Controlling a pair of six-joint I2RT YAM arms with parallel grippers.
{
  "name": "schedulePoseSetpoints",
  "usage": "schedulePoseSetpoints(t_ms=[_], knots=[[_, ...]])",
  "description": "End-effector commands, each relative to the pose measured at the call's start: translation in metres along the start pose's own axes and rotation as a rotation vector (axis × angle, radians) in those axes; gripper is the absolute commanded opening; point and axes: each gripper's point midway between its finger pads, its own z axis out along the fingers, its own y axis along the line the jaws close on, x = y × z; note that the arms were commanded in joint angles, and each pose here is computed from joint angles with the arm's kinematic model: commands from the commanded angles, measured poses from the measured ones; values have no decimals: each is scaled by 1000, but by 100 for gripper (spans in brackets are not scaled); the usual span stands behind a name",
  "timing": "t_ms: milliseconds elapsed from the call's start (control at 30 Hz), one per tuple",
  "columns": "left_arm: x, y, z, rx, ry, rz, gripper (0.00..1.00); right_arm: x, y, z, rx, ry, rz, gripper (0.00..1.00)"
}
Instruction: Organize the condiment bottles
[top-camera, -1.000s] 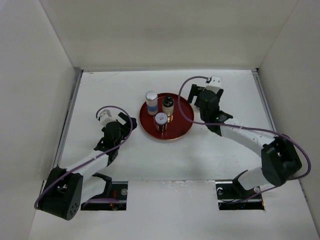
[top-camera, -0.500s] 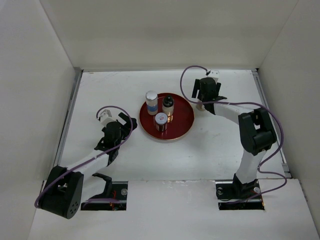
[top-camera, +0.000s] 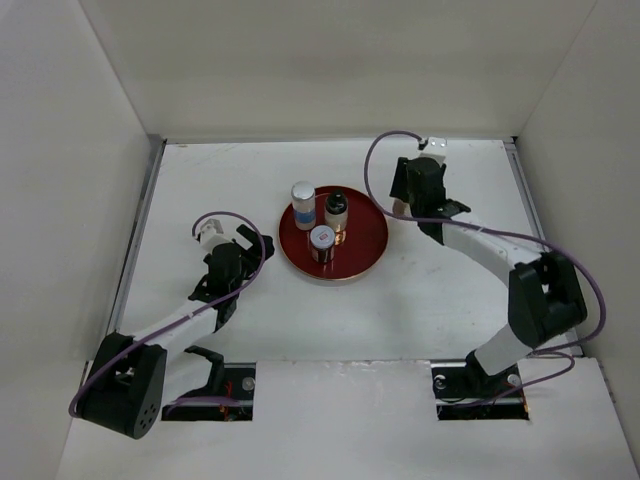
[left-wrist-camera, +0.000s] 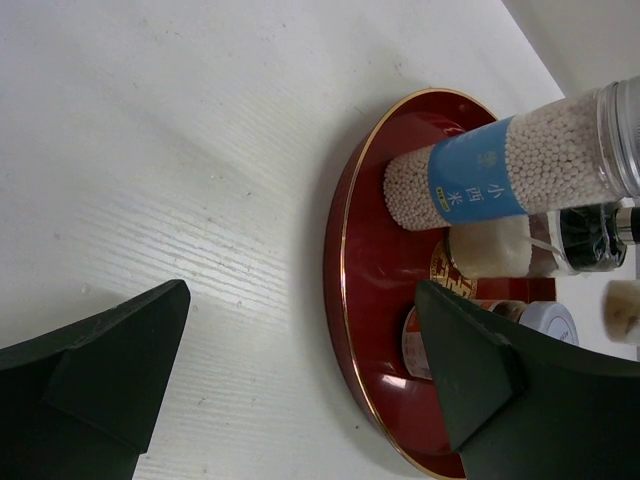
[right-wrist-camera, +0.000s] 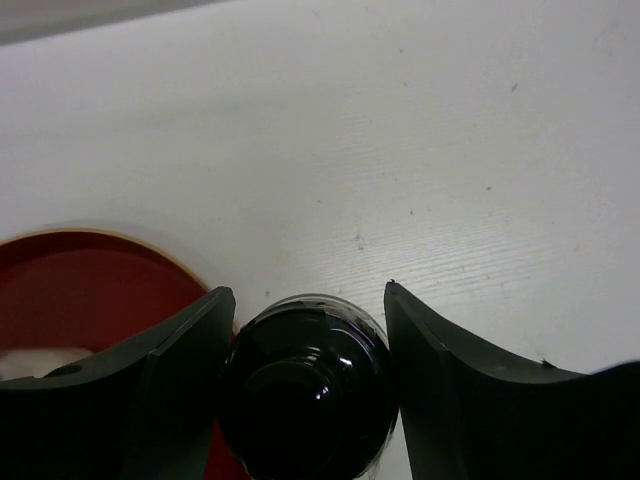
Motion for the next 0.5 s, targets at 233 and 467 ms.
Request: schedulePoseSetpoints(t_ms=[233, 467], knots=[[-11, -9, -1, 36, -43, -12, 100, -16, 80, -55, -171, -79, -2, 61], [-13, -10, -3, 42, -45, -16, 100, 45, 121, -46, -225, -2, 5, 61]])
